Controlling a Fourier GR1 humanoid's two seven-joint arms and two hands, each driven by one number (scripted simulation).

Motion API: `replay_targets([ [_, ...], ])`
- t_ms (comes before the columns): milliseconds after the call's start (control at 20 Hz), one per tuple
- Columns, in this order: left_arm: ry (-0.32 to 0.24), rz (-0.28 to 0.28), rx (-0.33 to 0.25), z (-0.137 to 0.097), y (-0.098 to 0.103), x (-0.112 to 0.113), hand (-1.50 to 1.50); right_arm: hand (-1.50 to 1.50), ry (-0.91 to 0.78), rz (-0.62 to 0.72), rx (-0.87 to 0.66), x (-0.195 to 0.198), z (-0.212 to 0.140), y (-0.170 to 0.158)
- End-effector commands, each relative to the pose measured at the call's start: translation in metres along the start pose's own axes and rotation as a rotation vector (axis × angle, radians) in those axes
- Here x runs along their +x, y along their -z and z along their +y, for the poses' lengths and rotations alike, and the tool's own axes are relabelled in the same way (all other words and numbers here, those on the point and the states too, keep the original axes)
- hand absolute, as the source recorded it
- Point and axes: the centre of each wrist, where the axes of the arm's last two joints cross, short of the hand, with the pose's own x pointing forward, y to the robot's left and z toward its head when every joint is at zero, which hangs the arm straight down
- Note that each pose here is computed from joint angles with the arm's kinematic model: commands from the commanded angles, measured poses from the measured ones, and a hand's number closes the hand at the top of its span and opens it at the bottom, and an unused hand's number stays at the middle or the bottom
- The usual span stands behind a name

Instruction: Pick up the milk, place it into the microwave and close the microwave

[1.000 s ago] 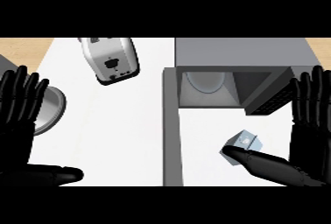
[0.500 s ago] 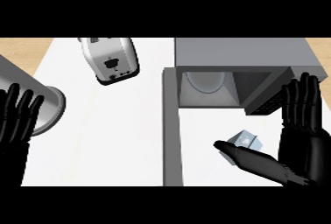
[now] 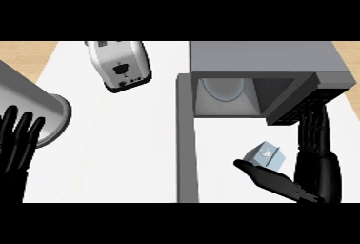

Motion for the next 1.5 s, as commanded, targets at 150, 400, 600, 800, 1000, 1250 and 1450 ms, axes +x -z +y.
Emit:
replay_targets([
  [150, -0.013, 0.009, -0.017, 0.012, -0.008, 0.006, -1.5, -1.5, -0.021, 0.074, -0.025, -0.056, -0.01, -0.028],
  [400, -0.014, -0.019, 0.004, 0.011, -0.029, 0.006, -1.5, -1.5, -0.061, 0.071, -0.059, -0.09, -0.026, -0.039],
  [600, -0.006, 0.012, -0.008, -0.003, -0.021, 0.02, -1.5, -1.5, -0.052, 0.081, -0.083, -0.105, -0.039, -0.051],
  [800, -0.01, 0.019, -0.022, -0.022, -0.026, -0.001, -1.5, -1.5, -0.035, 0.096, -0.077, -0.128, -0.037, -0.069],
  [1000, 0.01, -0.006, 0.001, -0.016, -0.018, 0.024, -1.5, -1.5, 0.023, 0.108, -0.058, -0.15, -0.037, -0.066],
  [1250, 0.023, 0.01, 0.0, -0.003, -0.033, 0.019, -1.5, -1.5, 0.02, 0.105, -0.087, -0.167, -0.052, -0.071],
  [1450, 0.011, 0.019, -0.003, -0.01, -0.023, 0.019, -1.5, -1.5, -0.003, 0.113, -0.072, -0.195, -0.07, -0.072],
])
